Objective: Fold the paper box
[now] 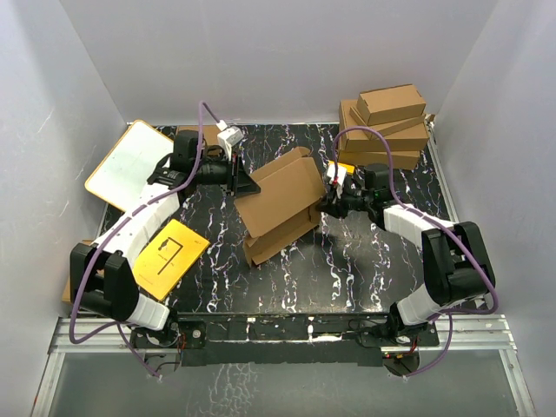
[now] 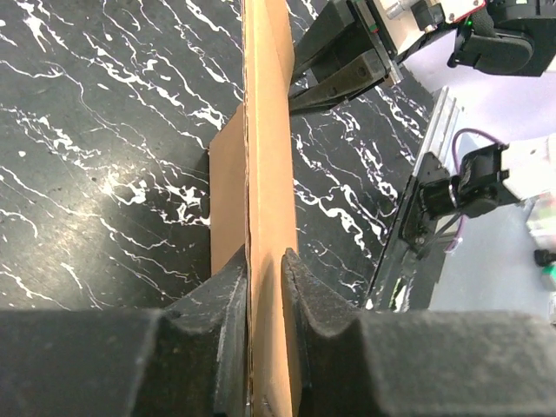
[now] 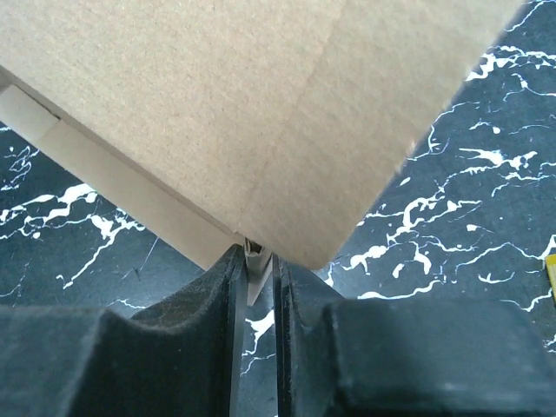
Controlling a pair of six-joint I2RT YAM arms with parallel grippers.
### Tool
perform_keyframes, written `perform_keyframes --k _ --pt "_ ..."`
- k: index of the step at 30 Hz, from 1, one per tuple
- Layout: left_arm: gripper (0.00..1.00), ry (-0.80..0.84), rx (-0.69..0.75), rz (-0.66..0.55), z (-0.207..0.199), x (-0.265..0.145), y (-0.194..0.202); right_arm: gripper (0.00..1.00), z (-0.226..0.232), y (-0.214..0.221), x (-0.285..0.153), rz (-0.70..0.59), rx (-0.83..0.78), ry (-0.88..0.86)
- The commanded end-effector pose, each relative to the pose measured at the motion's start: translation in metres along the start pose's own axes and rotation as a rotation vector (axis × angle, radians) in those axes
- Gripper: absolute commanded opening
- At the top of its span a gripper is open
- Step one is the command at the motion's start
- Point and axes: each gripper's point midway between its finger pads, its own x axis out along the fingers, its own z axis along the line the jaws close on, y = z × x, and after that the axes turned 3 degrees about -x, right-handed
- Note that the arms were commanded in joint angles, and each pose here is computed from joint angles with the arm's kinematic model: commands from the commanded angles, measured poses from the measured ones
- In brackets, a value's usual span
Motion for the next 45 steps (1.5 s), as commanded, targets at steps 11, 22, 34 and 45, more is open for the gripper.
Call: perform_keyframes --k 11,22,34,45 --pt "0.30 0.016 -0.189 -0.107 -0.003 -0.013 -0.016 0.08 -0.018 -0.036 -0.015 0.091 -0.018 0.003" --pt "0.27 -0.001 -0.273 -0.068 0.012 -0.002 0.000 0.08 -0.024 -0.022 -0.011 0.258 0.080 0.000" --pt "0.00 -0.092 -0.348 -0.002 0.045 0.006 0.036 0.09 -0.024 0.002 0.006 0.440 0.076 0.054" --pt "0.00 -0.139 -0.380 0.052 0.069 0.009 0.072 0.14 -0.010 0.052 0.034 0.586 0.125 0.043"
